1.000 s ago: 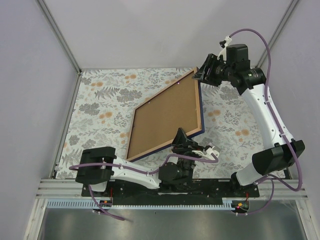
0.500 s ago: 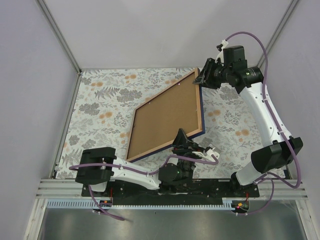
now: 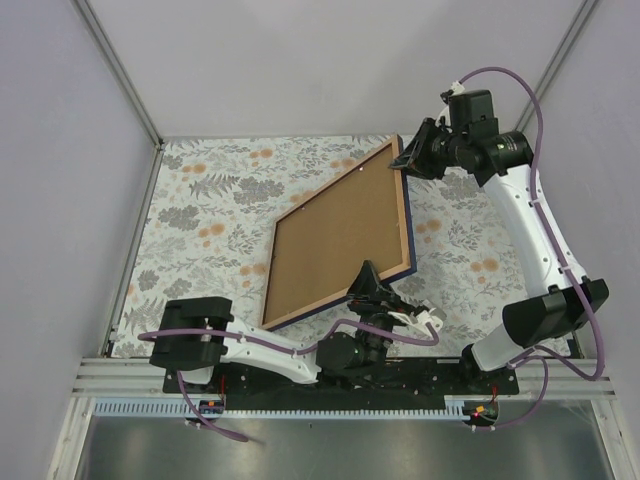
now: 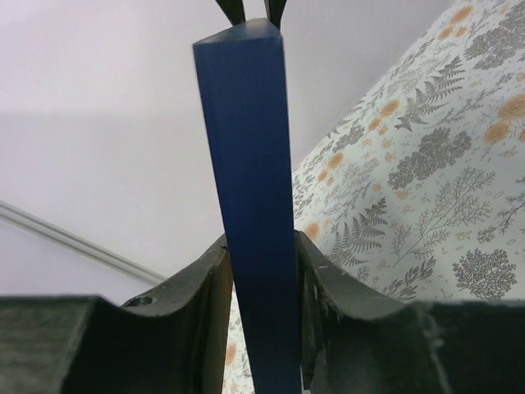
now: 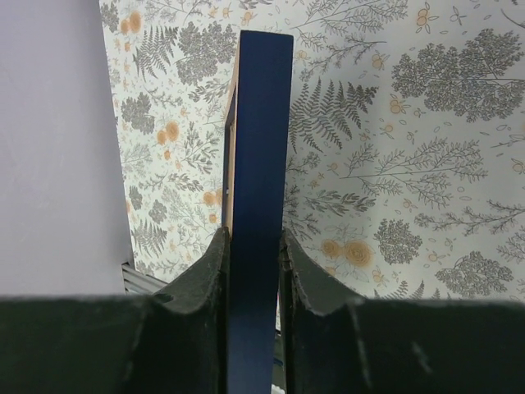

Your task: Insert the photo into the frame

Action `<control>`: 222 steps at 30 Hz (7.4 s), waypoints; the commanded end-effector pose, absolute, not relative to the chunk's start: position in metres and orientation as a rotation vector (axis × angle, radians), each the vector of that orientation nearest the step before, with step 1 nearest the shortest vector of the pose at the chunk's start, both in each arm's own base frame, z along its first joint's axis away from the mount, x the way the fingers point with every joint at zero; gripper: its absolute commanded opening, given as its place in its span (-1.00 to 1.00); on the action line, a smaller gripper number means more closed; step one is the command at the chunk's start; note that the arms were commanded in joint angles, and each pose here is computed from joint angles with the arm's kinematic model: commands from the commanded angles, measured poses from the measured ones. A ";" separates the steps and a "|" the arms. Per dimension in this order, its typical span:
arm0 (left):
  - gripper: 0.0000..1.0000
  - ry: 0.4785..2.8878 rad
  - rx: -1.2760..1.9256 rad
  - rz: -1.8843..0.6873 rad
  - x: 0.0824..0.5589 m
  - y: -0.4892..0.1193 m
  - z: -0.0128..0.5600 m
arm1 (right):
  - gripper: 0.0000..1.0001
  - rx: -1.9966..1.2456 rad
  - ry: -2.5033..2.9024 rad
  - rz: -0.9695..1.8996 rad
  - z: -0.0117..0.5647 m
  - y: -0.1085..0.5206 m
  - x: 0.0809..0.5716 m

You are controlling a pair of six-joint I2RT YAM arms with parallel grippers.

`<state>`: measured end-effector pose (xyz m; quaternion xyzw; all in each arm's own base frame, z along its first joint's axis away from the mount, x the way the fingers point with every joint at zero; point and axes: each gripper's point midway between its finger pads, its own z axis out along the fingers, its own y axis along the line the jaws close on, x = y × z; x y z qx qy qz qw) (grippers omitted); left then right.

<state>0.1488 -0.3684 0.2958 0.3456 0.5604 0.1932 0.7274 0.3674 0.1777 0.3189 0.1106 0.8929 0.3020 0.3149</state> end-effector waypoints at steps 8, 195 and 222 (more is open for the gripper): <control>0.32 1.268 0.425 0.157 0.155 -0.332 0.327 | -1.00 0.296 2.212 0.861 0.389 0.170 0.328; 0.22 2.674 -0.016 -0.629 0.433 -0.163 0.040 | 0.96 0.341 2.382 0.720 0.065 0.099 0.385; 0.59 2.530 0.023 -1.072 0.436 -0.173 0.074 | 0.96 0.325 2.383 0.776 0.059 0.106 0.381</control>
